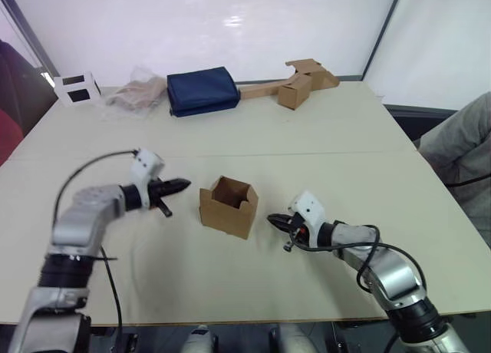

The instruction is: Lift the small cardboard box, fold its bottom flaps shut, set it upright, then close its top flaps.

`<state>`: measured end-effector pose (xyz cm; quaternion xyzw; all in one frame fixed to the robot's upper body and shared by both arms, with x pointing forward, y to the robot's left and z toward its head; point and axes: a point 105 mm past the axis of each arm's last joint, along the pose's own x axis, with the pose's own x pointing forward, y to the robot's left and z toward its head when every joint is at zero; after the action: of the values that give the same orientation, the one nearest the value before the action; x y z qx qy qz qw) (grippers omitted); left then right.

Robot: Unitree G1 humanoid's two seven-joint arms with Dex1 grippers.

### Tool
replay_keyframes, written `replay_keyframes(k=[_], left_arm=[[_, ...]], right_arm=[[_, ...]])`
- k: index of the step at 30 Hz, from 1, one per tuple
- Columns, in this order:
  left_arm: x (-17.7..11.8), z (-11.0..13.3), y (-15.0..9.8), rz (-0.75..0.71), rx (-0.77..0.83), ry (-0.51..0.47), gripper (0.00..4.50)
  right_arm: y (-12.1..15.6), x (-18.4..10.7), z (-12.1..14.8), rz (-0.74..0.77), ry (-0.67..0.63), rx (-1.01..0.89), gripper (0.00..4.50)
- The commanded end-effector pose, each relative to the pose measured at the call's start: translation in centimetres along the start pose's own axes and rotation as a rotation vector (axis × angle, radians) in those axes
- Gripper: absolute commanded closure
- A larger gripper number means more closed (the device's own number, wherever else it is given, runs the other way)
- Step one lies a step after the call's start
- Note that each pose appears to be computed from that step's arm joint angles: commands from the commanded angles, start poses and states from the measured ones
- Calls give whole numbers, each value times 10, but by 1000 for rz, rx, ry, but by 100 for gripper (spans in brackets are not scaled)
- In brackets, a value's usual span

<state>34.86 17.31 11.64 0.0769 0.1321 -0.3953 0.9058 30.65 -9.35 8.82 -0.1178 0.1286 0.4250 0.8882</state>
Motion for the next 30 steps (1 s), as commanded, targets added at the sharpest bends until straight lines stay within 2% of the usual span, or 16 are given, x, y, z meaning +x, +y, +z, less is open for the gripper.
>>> replay_keyframes(k=[1, 8, 12, 15, 25, 30], left_arm=[[8, 2, -19, -55, 61, -19, 445], [13, -9, -38, -117, 35, -10, 445], [21, -15, -63, -185, 55, 11, 445], [26, -17, -67, -177, 26, 22, 445], [33, -11, -77, -179, 18, 6, 445], [29, -11, -65, -140, 20, 17, 445]], right_arm=[[5, 0, 12, 25, -34, -21, 450], [10, 3, 14, 30, -23, -37, 450], [-17, -16, 3, -32, 35, -87, 450], [-34, -24, 1, -81, 56, -101, 450], [-50, -15, 10, -191, -5, -108, 450], [-48, -38, -8, -157, 86, -129, 450]])
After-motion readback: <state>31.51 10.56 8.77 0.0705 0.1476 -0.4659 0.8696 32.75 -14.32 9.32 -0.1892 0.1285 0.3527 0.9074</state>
